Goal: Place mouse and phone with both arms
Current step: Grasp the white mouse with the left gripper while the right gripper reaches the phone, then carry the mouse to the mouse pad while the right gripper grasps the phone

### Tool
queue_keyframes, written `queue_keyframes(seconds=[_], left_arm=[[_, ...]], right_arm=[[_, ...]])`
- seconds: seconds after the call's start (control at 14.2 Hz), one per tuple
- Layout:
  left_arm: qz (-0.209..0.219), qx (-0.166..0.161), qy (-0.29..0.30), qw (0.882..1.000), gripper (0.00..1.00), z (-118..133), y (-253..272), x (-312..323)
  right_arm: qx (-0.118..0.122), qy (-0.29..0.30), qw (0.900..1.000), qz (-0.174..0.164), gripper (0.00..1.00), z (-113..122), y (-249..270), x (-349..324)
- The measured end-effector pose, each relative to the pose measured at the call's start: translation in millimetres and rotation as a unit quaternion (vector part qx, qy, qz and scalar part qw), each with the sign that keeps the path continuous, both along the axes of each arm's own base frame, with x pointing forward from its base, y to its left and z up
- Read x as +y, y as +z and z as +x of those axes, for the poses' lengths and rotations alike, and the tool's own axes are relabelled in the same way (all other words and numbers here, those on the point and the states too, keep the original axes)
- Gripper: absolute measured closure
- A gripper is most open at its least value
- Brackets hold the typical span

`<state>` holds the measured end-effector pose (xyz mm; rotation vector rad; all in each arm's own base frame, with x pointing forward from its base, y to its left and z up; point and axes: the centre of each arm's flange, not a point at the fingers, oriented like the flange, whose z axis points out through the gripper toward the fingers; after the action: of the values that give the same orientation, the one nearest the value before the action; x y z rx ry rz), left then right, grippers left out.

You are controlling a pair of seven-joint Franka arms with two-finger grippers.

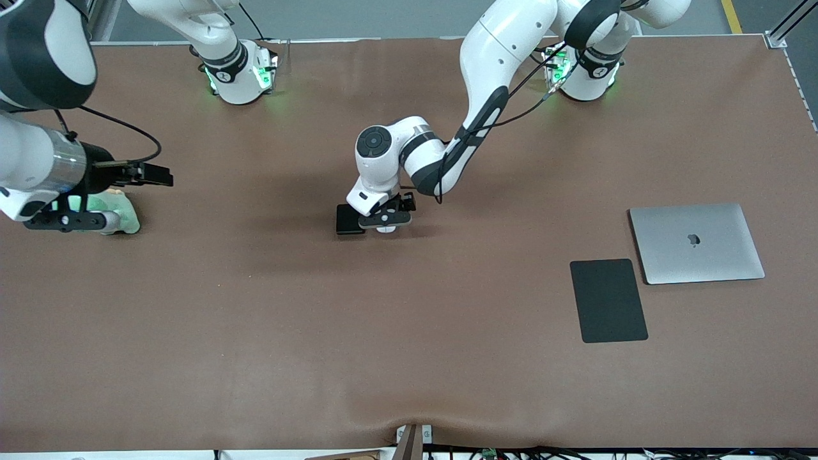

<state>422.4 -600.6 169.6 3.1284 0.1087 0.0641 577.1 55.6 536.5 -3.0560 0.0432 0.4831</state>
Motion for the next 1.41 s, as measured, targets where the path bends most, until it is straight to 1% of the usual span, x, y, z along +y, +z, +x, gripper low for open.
queue_keyframes(seconds=[0.14, 0.21, 0.35, 0.42, 0.49, 0.78, 0.99, 1.13, 1.27, 1.41], left_arm=[[0.0, 0.0, -0.001, 1.0, 0.01, -1, 0, -1], [0.0, 0.0, -0.001, 1.0, 0.04, -1, 0, -1], [-0.001, 0.0, -0.002, 1.0, 0.23, -2, 0, -2], [-0.002, -0.001, -0.003, 1.0, 0.36, -3, 1, -3], [-0.004, -0.002, -0.003, 1.0, 0.4, -3, 3, -5], [-0.014, -0.01, -0.001, 1.0, 0.4, 3, 16, -8], [-0.02, -0.019, 0.008, 1.0, 0.4, 17, 30, -2], [-0.026, -0.026, 0.012, 0.999, 0.4, 39, 40, 10], [-0.03, -0.033, 0.007, 0.999, 0.4, 66, 52, 28], [-0.038, -0.043, 0.007, 0.998, 0.4, 94, 69, 47]], right_arm=[[-0.007, -0.011, 1.0, -0.007, 0.0, 2, -13, 19], [-0.011, -0.018, 1.0, -0.01, 0.0, 2, -21, 30], [-0.016, -0.022, 1.0, -0.015, 0.0, 2, -38, 48], [-0.016, -0.022, 0.999, -0.016, 0.0, 1, -45, 54], [-0.017, -0.021, 1.0, -0.017, 0.0, 1, -50, 56], [-0.019, -0.044, 0.999, -0.026, 0.0, 0, -62, 71], [-0.025, -0.054, 0.998, -0.021, 0.0, -4, -83, 94], [-0.027, -0.052, 0.998, -0.017, 0.0, -7, -97, 101], [-0.029, -0.052, 0.998, -0.011, 0.0, -10, -110, 111], [-0.03, -0.054, 0.998, -0.012, 0.0, -12, -126, 126]])
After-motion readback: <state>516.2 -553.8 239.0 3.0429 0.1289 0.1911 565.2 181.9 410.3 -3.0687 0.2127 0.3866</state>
